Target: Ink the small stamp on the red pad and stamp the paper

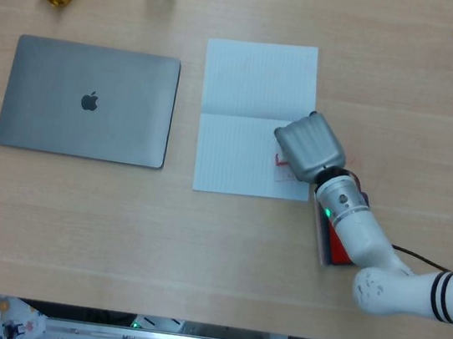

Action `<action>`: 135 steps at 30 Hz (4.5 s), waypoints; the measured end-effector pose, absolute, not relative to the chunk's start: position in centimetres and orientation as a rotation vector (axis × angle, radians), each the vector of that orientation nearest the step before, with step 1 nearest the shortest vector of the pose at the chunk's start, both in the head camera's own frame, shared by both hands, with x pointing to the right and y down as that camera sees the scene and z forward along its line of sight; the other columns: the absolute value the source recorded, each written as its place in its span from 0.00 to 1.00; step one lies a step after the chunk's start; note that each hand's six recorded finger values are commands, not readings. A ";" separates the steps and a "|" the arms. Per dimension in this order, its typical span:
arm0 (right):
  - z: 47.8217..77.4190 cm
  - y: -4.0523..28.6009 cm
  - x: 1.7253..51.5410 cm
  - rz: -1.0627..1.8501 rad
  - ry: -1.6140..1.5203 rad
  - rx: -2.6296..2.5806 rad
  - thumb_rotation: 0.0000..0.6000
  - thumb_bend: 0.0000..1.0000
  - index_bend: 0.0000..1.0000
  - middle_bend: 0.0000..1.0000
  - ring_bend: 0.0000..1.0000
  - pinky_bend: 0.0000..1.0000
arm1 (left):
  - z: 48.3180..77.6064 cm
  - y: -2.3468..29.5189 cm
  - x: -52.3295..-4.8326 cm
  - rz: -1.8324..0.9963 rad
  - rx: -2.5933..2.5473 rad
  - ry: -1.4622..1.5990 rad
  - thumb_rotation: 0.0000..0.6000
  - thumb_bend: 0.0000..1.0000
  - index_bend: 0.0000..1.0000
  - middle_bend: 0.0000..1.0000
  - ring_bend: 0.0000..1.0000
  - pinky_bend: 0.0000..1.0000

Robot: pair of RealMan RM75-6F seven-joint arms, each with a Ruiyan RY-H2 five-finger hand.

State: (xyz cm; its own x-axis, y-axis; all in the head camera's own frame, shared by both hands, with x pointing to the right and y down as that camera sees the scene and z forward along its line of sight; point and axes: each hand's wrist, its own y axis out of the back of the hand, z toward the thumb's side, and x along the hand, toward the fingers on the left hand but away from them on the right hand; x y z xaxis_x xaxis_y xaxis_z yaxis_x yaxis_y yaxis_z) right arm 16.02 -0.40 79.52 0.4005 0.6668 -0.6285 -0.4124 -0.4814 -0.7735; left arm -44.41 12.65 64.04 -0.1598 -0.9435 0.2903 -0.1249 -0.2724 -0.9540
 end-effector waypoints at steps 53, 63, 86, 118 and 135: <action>79.3 -2.3 14.9 1.315 -0.250 -1.563 1.00 0.37 0.80 0.70 0.55 0.43 | 64.0 12.8 -44.6 -1.515 -1.410 1.270 1.00 0.21 0.08 0.00 0.01 0.00; 79.8 -2.1 14.9 1.324 -0.242 -1.562 1.00 0.37 0.80 0.70 0.56 0.43 | 64.0 12.8 -44.5 -1.511 -1.412 1.271 1.00 0.21 0.08 0.00 0.01 0.00; 80.4 -1.9 14.6 1.330 -0.224 -1.553 1.00 0.37 0.81 0.71 0.56 0.43 | 64.0 13.0 -44.8 -1.520 -1.405 1.276 1.00 0.21 0.06 0.00 0.01 0.00; 80.4 -1.8 14.9 1.332 -0.215 -1.535 1.00 0.37 0.82 0.71 0.56 0.43 | 64.0 13.1 -44.8 -1.526 -1.404 1.271 1.00 0.21 0.06 0.00 0.01 0.00; 79.2 -2.2 15.3 1.323 -0.264 -1.564 1.00 0.37 0.82 0.71 0.56 0.43 | 63.7 13.2 -44.6 -1.515 -1.407 1.275 1.00 0.21 0.06 0.00 0.01 0.00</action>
State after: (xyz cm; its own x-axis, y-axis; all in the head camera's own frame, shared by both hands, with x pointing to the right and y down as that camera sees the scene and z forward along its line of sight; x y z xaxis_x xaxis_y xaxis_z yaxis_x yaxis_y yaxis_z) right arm 15.26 -2.23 79.18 0.3708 0.7064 -0.6029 -0.4208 -0.4509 -0.7872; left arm -44.64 13.20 63.74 -0.1671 -0.9418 0.2917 -0.1264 -0.2729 -0.9537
